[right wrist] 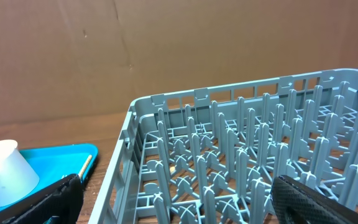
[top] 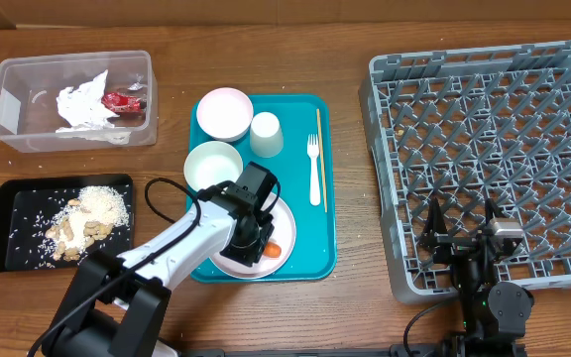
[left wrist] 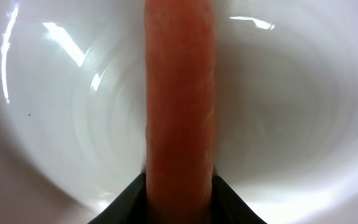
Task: Sort waste into correct bins and load items into the dishwasher rack
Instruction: 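Close the left gripper on the carrot, then carry the carrot with the left gripper over the black tray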
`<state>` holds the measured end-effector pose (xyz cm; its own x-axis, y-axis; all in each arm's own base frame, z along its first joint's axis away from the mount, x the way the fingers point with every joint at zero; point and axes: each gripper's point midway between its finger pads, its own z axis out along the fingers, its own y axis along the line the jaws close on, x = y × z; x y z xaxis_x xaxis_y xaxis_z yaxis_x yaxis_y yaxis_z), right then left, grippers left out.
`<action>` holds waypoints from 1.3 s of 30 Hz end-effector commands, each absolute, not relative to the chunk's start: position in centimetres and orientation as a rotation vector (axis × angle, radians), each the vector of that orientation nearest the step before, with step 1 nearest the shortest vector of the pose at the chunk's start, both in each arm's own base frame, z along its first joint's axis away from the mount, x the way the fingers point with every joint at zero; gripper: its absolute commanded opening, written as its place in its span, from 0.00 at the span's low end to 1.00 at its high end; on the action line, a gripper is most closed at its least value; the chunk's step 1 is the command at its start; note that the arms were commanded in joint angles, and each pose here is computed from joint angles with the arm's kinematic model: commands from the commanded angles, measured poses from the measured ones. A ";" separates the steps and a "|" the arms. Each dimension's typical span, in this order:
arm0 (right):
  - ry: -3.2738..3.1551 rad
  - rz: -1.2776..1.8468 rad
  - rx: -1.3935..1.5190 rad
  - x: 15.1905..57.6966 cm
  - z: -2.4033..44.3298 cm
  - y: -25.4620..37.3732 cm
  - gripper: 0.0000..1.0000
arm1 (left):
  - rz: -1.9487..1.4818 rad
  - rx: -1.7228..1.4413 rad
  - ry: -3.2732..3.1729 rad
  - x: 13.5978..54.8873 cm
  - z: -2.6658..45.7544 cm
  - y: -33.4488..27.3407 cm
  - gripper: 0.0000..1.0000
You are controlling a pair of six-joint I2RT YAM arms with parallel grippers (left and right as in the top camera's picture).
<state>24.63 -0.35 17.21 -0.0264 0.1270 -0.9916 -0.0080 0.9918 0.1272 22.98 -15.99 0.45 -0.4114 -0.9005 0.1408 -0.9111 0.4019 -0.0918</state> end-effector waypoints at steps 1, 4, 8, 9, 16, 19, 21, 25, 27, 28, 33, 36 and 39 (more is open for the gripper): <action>1.588 0.104 0.096 24.6 17.1 -0.5 1.00 | 0.138 1.679 -2.661 24.0 -0.1 -14.0 0.33; 1.588 0.103 0.096 24.6 17.1 -0.5 1.00 | 0.088 1.684 -2.702 24.2 -0.1 -13.1 0.33; 1.588 0.104 0.096 24.6 17.1 -0.5 1.00 | 0.078 1.608 -2.767 24.4 0.0 -12.9 0.04; 1.588 0.104 0.096 24.6 17.1 -0.5 1.00 | 0.088 1.581 -2.780 24.6 0.1 -13.1 0.04; 1.588 0.104 0.096 24.6 17.1 -0.5 1.00 | 0.118 1.448 -2.818 25.6 3.8 -14.4 0.04; 1.588 0.103 0.096 24.6 17.1 -0.5 1.00 | 0.111 1.388 -2.869 26.6 7.2 -14.6 0.04; 1.588 0.103 0.096 24.6 17.1 -0.5 1.00 | 0.075 1.373 -2.919 27.3 9.2 -14.0 0.05; 1.588 0.104 0.096 24.6 17.1 -0.5 1.00 | -0.061 1.465 -2.947 28.4 12.8 -10.8 0.07; 1.588 0.103 0.096 24.6 17.1 -0.5 1.00 | -0.135 1.553 -2.927 28.8 14.3 -8.4 0.08; 1.588 0.104 0.096 24.6 17.1 -0.5 1.00 | -0.161 1.601 -2.908 29.1 14.8 -7.2 0.08; 1.588 0.104 0.096 24.6 17.1 -0.5 1.00 | -0.195 1.908 -2.722 30.3 15.4 -0.7 0.09; 1.588 0.104 0.096 24.6 17.1 -0.5 1.00 | -0.186 2.115 -2.589 31.0 15.2 4.7 0.09; 1.588 0.103 0.096 24.6 17.1 -0.5 1.00 | -0.178 2.243 -2.512 31.2 14.7 8.6 0.11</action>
